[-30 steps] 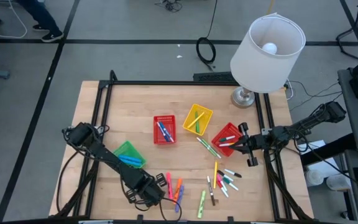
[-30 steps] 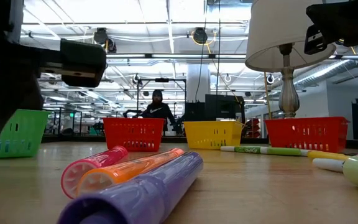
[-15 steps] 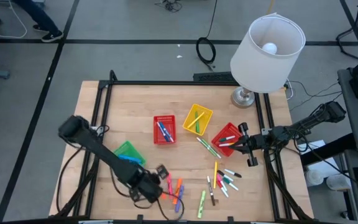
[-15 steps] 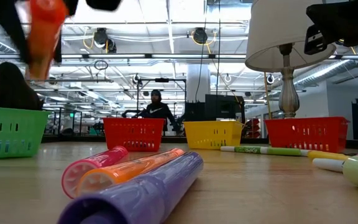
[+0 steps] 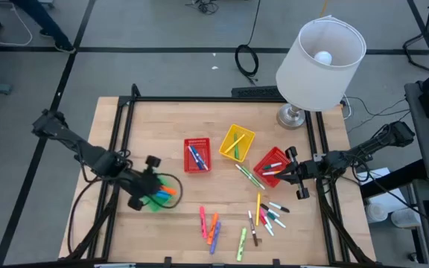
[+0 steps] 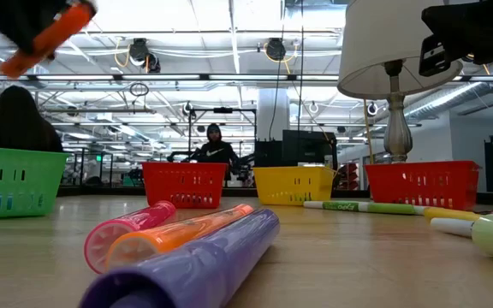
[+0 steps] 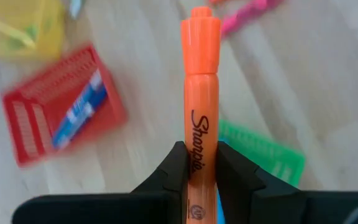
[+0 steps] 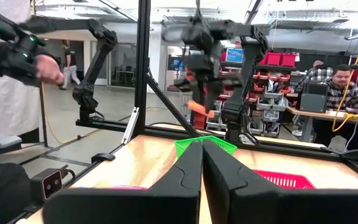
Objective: Pick & Place Markers
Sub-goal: Put the left large orange highlighter pen into the green bin
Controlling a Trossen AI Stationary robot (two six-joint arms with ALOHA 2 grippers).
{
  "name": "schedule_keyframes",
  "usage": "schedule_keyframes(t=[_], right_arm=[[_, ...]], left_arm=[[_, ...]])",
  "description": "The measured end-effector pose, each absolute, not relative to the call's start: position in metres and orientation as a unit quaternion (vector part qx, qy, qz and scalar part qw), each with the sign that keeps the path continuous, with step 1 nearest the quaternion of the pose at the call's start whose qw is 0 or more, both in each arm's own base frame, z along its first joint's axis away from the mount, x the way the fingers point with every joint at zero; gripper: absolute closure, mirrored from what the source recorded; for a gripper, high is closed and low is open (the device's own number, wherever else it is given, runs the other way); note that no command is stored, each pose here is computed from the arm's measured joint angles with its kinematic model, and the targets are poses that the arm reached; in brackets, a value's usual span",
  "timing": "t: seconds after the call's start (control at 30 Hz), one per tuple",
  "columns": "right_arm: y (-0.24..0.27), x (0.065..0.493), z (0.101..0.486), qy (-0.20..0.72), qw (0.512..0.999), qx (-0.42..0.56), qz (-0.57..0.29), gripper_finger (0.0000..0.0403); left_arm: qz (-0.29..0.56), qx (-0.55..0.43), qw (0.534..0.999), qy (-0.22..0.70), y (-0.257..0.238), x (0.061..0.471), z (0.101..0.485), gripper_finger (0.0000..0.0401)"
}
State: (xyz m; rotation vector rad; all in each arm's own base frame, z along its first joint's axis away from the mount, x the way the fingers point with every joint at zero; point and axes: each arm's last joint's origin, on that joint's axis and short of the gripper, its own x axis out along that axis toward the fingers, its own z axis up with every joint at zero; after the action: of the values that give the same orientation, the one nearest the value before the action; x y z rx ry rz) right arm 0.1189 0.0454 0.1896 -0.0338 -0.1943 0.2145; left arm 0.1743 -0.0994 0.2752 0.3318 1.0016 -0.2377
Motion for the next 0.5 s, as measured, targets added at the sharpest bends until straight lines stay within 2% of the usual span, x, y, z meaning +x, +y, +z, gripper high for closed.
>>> schedule_keyframes(t=[0.23, 0.5], right_arm=[[0.045, 0.119, 0.19, -0.097, 0.989, -0.017, 0.107, 0.0403], [0.045, 0.119, 0.19, -0.097, 0.99, -0.014, 0.106, 0.0403]], left_arm=[[-0.116, 0.175, 0.841, 0.498, -0.099, 0.164, 0.232, 0.0345], [-0.142, 0.198, 0.773, 0.585, -0.103, 0.166, 0.194, 0.0345]])
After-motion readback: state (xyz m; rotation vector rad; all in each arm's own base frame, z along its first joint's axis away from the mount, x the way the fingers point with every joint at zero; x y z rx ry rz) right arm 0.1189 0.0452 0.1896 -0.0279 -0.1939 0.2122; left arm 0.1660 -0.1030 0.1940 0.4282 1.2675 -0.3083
